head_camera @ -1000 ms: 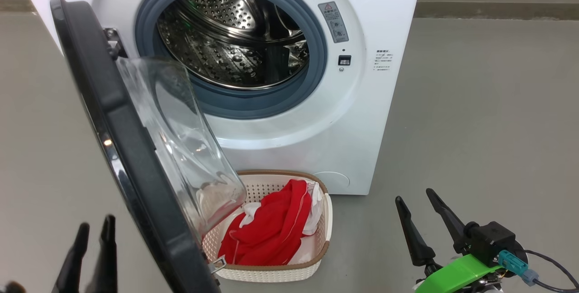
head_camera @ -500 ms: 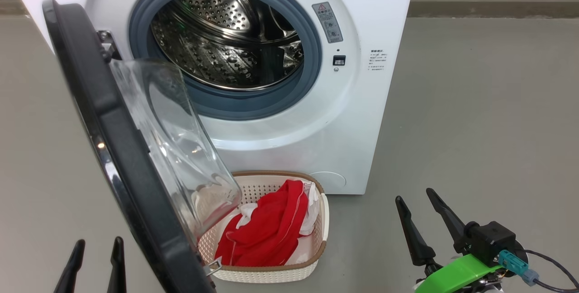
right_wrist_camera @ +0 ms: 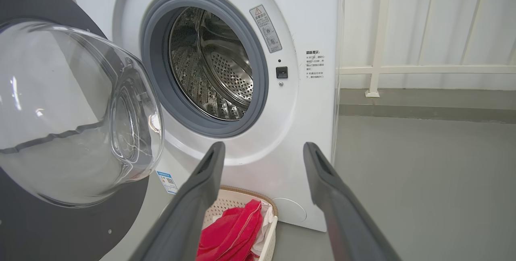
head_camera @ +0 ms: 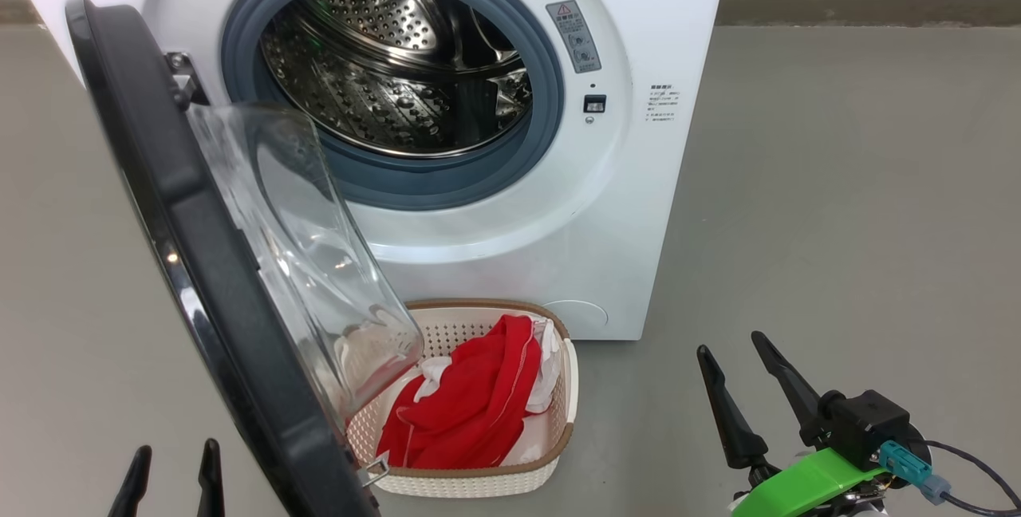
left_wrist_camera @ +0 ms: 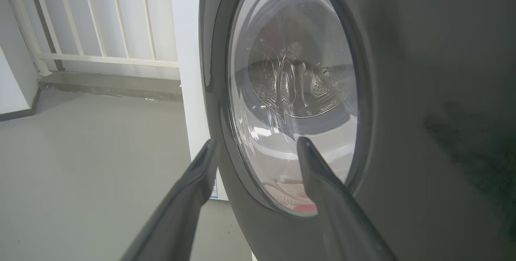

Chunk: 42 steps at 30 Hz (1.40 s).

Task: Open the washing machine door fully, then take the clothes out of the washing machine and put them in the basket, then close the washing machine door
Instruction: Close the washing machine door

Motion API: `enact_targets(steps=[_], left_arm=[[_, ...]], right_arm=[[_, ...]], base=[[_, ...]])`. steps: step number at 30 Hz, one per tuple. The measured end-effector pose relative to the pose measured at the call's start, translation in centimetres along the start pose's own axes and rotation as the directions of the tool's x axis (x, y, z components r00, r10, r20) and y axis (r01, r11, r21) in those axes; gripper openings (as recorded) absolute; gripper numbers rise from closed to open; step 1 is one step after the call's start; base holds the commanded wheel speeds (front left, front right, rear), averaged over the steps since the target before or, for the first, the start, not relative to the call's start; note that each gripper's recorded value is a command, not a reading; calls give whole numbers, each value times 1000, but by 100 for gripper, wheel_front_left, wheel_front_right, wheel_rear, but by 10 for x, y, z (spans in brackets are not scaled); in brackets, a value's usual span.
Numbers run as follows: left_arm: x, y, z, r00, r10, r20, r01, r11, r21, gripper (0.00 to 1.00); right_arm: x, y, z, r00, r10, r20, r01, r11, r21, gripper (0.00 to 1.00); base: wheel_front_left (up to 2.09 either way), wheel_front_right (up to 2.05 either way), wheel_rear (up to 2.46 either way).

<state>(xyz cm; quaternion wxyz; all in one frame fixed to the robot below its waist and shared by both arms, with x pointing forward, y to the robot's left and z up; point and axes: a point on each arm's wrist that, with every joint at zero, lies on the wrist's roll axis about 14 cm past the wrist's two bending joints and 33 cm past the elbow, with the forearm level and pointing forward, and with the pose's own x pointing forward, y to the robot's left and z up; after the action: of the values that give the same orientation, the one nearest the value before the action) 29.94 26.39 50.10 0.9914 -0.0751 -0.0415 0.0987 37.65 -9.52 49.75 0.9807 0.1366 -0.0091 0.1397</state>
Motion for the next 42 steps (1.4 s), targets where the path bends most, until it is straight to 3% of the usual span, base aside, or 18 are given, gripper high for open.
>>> enact_targets(steps=[42], left_arm=[[-8, 6, -8, 999, 26, -24, -26, 1000, 13, 100]], right_arm=[[0, 2, 1, 1000, 6, 4, -6, 1000, -3, 100]], base=[[0, 0, 0]])
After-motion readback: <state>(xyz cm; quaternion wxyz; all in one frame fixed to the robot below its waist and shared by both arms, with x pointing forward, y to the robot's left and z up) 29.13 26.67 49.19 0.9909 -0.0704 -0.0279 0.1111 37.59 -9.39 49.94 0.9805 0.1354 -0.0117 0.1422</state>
